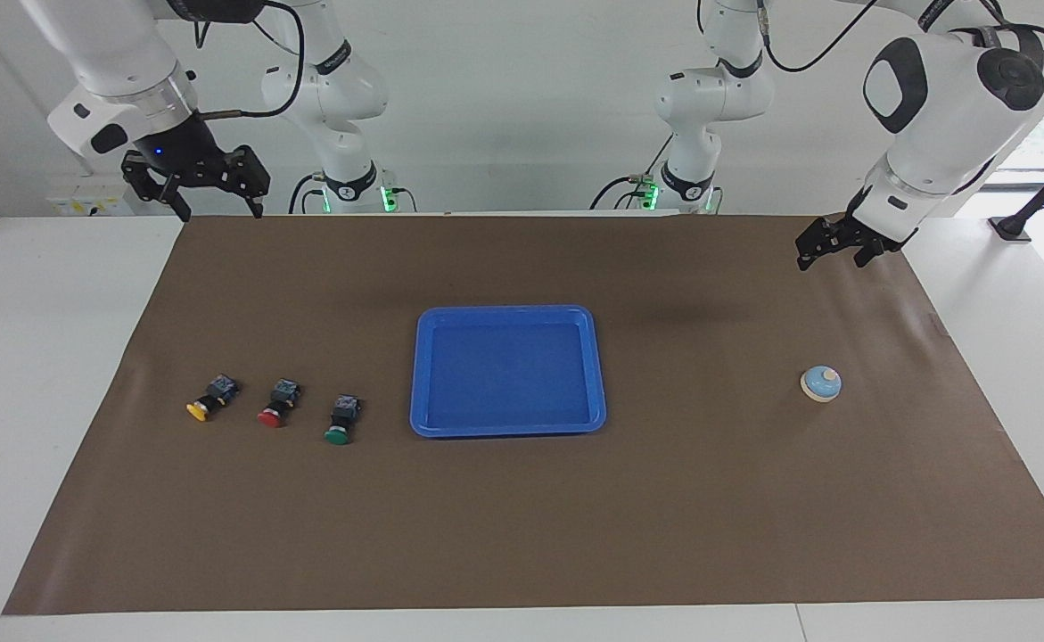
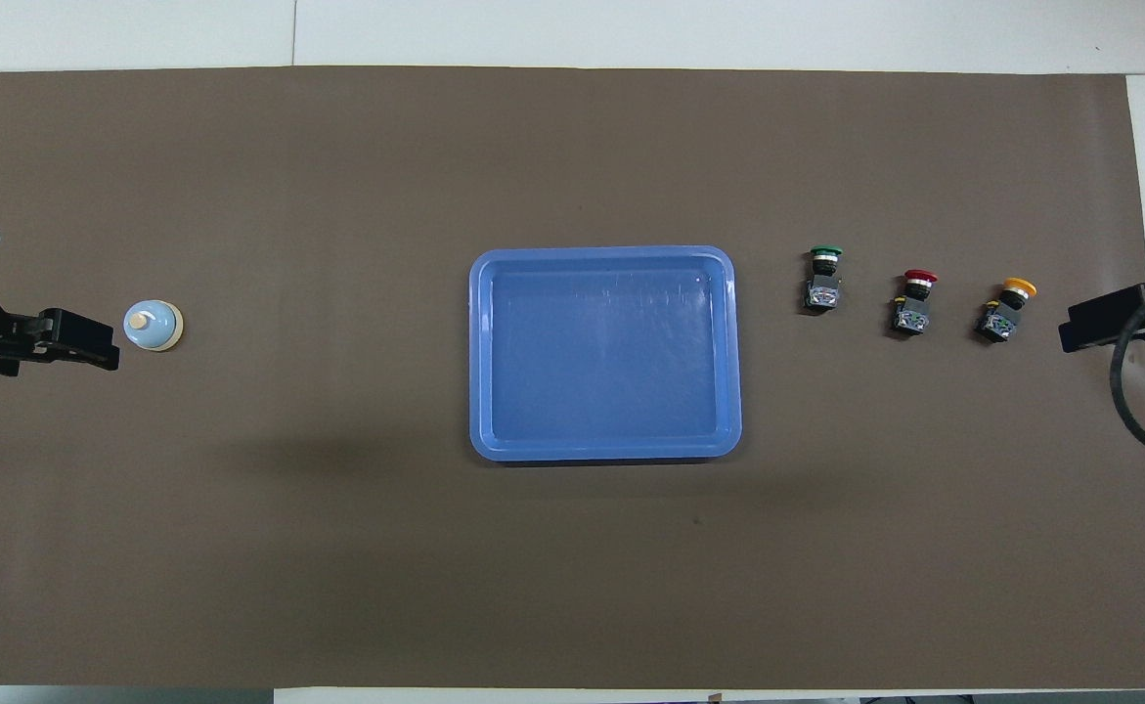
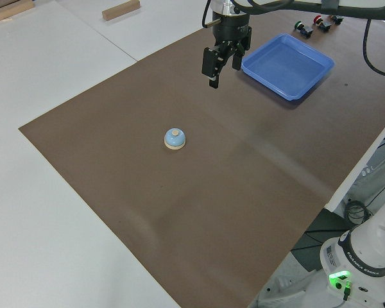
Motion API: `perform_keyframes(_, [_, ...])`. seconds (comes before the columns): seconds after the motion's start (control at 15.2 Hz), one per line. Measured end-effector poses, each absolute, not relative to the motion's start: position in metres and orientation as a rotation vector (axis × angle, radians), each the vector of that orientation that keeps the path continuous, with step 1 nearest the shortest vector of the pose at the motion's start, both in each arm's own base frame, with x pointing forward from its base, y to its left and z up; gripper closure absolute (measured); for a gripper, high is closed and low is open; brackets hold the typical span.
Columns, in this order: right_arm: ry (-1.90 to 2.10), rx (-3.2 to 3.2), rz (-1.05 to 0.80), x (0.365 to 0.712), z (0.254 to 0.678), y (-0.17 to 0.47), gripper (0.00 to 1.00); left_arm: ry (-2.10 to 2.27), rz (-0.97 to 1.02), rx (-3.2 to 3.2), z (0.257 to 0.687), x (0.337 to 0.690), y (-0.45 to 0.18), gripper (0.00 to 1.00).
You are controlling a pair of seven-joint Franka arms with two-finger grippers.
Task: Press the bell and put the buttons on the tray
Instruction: 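Grasp the green-capped button with the right gripper and lift it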
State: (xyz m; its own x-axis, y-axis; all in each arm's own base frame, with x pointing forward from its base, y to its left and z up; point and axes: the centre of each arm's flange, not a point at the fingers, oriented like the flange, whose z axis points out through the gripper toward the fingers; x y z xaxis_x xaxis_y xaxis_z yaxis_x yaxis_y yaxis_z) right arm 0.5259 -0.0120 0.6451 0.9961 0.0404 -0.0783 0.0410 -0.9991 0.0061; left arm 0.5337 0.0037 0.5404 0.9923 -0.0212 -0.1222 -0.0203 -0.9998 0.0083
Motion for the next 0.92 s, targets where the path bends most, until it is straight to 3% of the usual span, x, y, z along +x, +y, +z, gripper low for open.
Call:
perform_keyframes(0.33, [0.096, 3.13, -0.045, 0.533, 0.622, -0.001, 0.0, -0.041, -0.183, 3.128, 0.547, 0.541, 0.001, 0.0])
perform_keyframes(0.66, [0.085, 3.132, 0.014, 0.548, 0.516, 0.053, 0.0, -0.043, -0.197, 3.125, 0.543, 0.549, -0.001, 0.0])
perform_keyframes(0.92, [0.082, 3.139, 0.084, 0.588, 0.421, 0.065, 0.0, -0.057, -0.193, 3.121, 0.55, 0.554, -0.007, 0.0])
